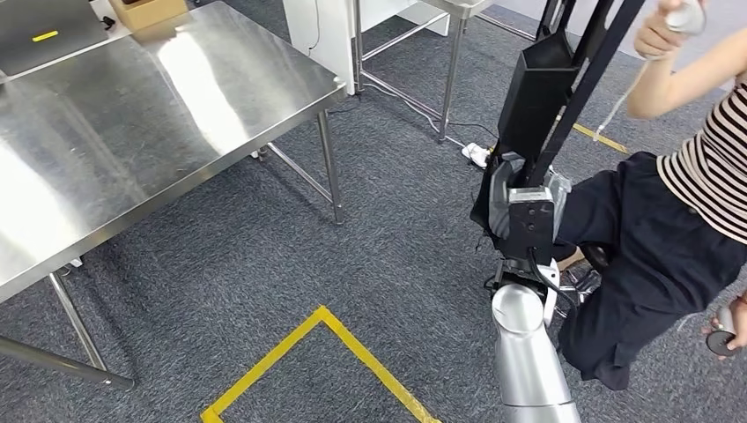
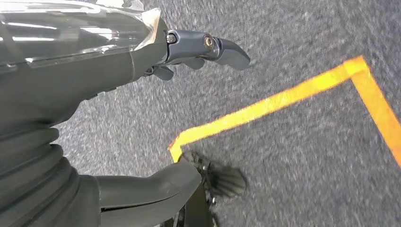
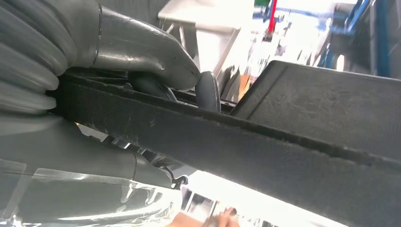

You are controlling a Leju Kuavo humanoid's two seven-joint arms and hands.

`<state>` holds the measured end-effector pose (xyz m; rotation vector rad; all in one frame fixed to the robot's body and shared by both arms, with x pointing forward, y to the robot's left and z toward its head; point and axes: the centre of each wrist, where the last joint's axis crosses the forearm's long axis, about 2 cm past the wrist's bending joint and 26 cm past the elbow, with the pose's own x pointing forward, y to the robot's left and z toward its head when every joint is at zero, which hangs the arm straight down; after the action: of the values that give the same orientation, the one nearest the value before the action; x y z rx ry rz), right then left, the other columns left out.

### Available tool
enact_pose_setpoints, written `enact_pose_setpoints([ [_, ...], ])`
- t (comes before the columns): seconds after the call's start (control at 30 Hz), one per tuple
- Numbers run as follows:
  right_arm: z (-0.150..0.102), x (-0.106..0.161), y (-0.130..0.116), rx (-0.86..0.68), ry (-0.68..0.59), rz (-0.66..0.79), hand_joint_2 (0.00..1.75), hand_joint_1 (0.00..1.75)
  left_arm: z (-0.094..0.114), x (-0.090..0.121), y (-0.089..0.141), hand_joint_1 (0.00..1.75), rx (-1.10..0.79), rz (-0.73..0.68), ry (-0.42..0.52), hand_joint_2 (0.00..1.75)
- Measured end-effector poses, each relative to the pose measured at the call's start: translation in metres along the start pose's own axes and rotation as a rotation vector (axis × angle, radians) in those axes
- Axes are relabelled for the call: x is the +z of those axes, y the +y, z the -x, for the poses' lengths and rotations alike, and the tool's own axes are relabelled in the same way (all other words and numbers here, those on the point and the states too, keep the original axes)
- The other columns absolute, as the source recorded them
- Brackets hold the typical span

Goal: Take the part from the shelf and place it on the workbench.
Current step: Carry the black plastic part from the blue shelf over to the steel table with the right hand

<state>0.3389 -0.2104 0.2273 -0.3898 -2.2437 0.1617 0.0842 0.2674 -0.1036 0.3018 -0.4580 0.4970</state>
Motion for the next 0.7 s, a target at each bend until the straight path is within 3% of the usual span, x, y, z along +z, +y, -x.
enact_pose_setpoints([
  [0.7, -0.01, -0.014, 0.04, -0.072, -0.011, -0.095, 1.75, 1.75, 0.018, 0.003, 0.013, 0.0, 0.072, -0.074, 0.052, 1.75],
])
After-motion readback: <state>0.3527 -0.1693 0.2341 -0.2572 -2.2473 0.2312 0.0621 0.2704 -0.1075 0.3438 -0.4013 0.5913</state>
